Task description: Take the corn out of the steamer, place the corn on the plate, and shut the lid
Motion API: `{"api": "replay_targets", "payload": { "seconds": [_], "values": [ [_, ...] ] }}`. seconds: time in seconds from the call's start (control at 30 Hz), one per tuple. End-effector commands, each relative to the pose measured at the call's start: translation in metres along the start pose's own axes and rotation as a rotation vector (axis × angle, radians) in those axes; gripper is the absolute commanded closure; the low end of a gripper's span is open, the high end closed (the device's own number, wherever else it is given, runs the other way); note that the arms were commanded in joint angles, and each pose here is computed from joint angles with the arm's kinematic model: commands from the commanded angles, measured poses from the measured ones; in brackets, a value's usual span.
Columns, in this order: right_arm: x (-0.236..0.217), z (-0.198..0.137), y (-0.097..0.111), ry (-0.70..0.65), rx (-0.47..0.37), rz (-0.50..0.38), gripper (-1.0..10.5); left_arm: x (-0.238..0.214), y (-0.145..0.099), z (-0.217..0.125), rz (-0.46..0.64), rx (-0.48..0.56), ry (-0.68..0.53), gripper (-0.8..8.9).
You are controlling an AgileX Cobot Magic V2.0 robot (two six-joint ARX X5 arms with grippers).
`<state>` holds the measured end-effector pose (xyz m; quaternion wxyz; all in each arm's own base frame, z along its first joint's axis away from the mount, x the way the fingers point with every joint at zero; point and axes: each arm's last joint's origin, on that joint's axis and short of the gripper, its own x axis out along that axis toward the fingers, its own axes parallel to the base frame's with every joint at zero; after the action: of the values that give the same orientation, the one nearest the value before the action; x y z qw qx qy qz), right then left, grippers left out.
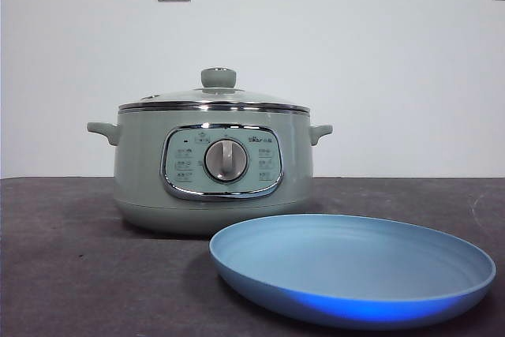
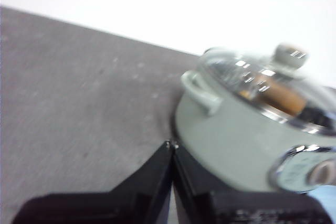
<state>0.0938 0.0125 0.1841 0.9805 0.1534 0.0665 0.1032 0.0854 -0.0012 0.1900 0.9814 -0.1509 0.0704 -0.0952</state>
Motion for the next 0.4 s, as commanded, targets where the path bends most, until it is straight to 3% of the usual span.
{"api": "replay_targets", "payload": {
  "seconds": [0.03,0.23,0.4],
  "values": [
    [0.000,0.014,0.006,0.004,0.015,0.038,9.6,-0.004,-0.005,0.012,-0.022,-0.009,-0.005,8.20],
    [0.003,0.055,0.021,0.062,0.001,0.120,9.6,-0.012,-0.019,0.044,-0.083,-0.011,0.040,8.20],
    [0.012,0.095,0.035,0.188,-0.053,0.181,9.6,-0.010,-0.030,0.075,-0.173,-0.011,0.100,8.20]
  ]
}}
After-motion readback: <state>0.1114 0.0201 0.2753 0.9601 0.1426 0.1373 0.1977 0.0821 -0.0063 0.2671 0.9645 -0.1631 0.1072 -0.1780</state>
